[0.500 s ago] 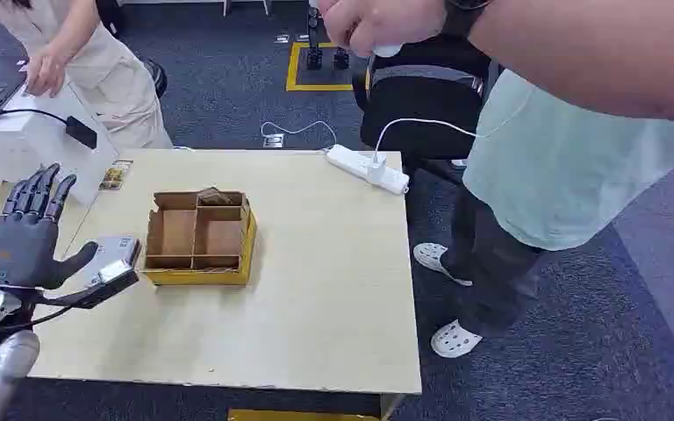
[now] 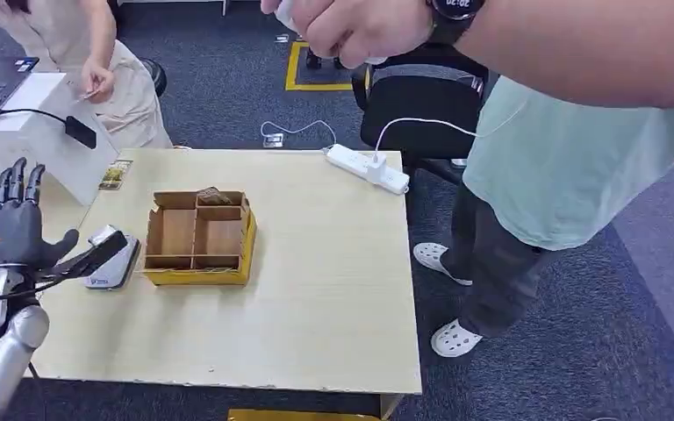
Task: Pass the card to the sensor for recognition and then transmit it.
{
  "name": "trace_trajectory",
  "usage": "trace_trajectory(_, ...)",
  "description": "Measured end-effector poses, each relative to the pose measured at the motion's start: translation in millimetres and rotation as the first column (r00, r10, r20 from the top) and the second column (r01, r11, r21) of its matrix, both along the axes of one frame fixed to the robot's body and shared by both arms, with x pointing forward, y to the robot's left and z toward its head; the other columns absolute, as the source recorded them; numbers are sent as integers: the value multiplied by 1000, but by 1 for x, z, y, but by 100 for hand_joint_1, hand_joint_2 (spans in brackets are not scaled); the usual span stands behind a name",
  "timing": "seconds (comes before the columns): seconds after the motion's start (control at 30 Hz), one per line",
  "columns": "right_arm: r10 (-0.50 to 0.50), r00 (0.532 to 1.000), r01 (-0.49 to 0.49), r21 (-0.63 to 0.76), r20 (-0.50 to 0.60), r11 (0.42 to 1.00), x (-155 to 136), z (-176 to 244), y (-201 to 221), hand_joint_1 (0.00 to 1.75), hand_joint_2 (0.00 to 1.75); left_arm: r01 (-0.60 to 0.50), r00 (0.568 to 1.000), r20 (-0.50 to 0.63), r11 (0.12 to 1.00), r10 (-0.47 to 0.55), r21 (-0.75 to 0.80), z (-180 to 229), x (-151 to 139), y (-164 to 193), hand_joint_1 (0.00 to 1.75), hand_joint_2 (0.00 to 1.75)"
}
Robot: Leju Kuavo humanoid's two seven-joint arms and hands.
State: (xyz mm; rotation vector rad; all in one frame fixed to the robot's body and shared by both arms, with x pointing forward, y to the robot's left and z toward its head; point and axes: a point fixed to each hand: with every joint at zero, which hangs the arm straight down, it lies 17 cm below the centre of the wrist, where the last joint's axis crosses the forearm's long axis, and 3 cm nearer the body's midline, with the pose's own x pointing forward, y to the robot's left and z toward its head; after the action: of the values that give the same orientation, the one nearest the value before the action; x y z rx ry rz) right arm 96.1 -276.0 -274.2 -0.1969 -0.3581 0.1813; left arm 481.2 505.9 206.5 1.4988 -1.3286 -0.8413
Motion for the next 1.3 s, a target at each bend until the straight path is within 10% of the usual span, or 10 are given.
trace_trajectory(1.03, 0, 1000, 0, -27, 11, 1000, 4, 1, -4, 0, 0, -70, 995, 65, 997, 71, -21, 18, 31, 12, 0, 175)
trace_trajectory(1.07, 0, 1000, 0, -28, 11, 1000, 4, 1, -4, 0, 0, -69, 995, 65, 997, 70, -24, 17, 31, 11, 40, 175)
trace_trajectory(1.1, 0, 1000, 0, -28, 12, 1000, 4, 1, -4, 0, 0, -67, 996, 63, 997, 69, -27, 16, 32, 9, 175, 175)
trace_trajectory(1.3, 2, 1000, -2, -31, 12, 1000, 5, 1, -4, 0, 0, -61, 997, 44, 997, 63, -46, 11, 35, 7, 175, 175)
